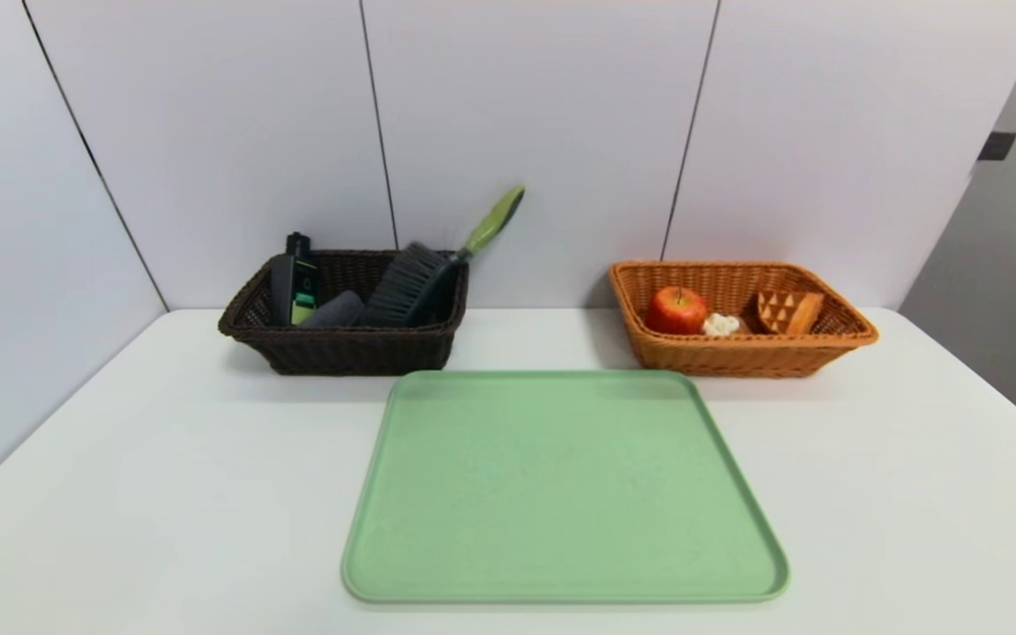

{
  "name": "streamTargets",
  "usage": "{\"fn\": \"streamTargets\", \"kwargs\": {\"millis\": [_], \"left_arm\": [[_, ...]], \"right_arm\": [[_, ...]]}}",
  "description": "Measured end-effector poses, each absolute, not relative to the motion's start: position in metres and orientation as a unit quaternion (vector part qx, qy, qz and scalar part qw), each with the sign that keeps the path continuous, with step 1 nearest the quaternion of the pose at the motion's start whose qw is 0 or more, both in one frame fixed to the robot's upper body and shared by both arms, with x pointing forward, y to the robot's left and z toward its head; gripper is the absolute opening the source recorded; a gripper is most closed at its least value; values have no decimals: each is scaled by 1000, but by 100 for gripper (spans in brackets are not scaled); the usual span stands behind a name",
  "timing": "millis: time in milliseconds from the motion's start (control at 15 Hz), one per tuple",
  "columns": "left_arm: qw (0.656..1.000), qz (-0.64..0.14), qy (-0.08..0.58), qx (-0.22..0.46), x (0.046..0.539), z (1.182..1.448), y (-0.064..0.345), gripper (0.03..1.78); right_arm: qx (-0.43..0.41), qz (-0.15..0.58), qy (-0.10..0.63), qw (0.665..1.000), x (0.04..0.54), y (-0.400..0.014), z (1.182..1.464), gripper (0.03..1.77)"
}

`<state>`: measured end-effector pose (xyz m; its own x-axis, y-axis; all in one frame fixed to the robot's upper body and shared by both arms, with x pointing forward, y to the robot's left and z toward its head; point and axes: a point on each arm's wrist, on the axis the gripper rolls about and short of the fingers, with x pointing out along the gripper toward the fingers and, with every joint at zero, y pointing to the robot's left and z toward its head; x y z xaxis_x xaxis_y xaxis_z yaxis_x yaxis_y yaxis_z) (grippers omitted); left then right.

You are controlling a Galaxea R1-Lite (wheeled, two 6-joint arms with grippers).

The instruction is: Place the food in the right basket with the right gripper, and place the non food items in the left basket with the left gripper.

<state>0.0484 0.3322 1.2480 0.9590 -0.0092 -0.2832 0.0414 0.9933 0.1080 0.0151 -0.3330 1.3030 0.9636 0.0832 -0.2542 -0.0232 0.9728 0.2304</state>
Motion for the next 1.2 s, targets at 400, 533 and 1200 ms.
{"fn": "streamTargets", "kwargs": {"millis": [400, 533, 1200], "left_arm": [[991, -13, 123, 51, 57, 1227, 332, 169], [994, -13, 92, 53, 64, 1216, 333, 169], [998, -23, 28, 55, 73, 1184, 332, 169]], "right_arm": [[72, 15, 72, 995, 20, -335, 1250, 170], [48, -22, 39, 998, 30, -337, 1238, 170], [-26, -19, -21, 999, 67, -337, 1192, 170]]}}
